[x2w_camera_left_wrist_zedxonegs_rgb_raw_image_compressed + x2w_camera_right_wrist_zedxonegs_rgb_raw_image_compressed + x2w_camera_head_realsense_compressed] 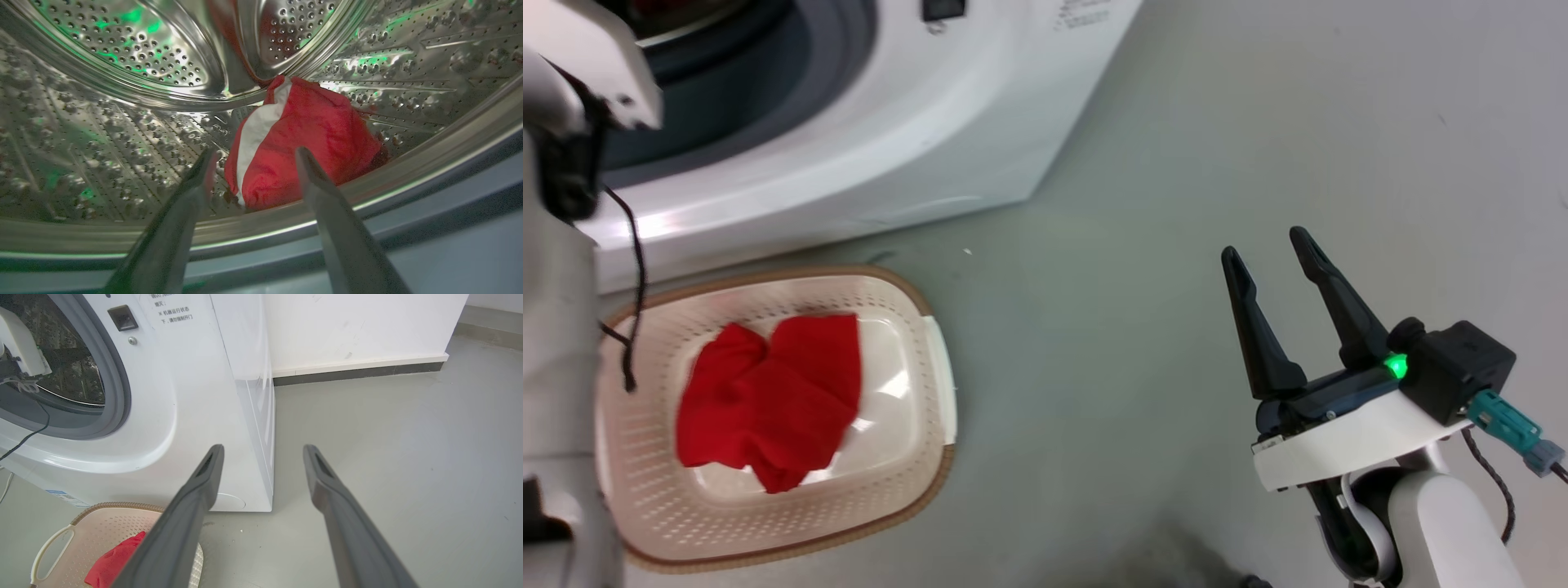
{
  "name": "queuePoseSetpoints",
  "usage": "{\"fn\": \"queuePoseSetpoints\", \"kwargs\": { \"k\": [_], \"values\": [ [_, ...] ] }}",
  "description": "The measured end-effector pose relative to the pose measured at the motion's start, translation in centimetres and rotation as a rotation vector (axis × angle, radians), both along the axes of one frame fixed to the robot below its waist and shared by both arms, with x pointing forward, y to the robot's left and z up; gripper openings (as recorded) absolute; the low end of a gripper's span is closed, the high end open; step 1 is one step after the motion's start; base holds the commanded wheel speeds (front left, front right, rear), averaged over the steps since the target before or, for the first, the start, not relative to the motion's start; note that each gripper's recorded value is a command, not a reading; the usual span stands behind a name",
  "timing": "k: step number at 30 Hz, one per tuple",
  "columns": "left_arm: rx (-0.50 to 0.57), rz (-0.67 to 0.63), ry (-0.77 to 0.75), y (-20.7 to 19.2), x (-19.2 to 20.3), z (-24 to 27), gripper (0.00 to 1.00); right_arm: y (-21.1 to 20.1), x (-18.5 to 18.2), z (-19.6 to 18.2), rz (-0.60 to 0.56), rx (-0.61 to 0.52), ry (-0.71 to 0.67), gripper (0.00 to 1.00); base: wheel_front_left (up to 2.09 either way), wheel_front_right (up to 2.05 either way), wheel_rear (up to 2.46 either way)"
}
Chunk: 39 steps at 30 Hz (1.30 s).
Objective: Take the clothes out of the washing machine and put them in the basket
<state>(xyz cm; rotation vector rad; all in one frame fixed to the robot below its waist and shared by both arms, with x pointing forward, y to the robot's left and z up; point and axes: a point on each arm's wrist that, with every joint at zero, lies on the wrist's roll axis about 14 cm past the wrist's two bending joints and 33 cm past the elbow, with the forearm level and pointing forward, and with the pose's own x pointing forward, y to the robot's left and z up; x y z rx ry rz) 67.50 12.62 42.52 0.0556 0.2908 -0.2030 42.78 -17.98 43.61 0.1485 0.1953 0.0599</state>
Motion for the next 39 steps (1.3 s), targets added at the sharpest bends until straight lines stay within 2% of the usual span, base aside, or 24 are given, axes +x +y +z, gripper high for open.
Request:
{"fn": "queuePoseSetpoints", "kwargs": {
  "k": [8,20,30,36,37,38,39],
  "values": [
    [0.039,-0.033,0.093,-1.6,4.5,-3.0,1.00,-1.6,-0.7,-2.8,-0.051,-0.003,0.066,1.00,0.00,0.00,0.00],
    [0.135,-0.056,0.246,-2.2,9.0,-6.4,1.00,-2.2,-2.2,-5.9,-0.090,0.012,0.156,1.00,0.00,0.00,0.00],
    [0.165,-0.090,0.431,-4.0,8.7,-11.8,1.00,-2.6,-3.2,-7.0,-0.113,0.008,0.198,1.00,0.00,0.00,0.00],
    [0.170,-0.089,0.473,-3.9,8.2,-12.7,1.00,-2.6,-3.7,-7.2,-0.121,0.012,0.211,1.00,0.00,0.00,0.00],
    [0.173,-0.088,0.476,-3.9,8.2,-12.8,0.88,-2.6,-3.9,-7.2,-0.124,0.013,0.215,1.00,0.00,0.00,0.00],
    [0.175,-0.086,0.479,-3.8,8.2,-12.8,0.40,-2.5,-4.1,-7.3,-0.127,0.015,0.221,1.00,0.00,0.00,0.00],
    [0.178,-0.084,0.474,-3.7,8.3,-12.8,0.00,-2.5,-4.2,-7.2,-0.128,0.015,0.222,1.00,0.00,0.00,0.00]
  ]
}}
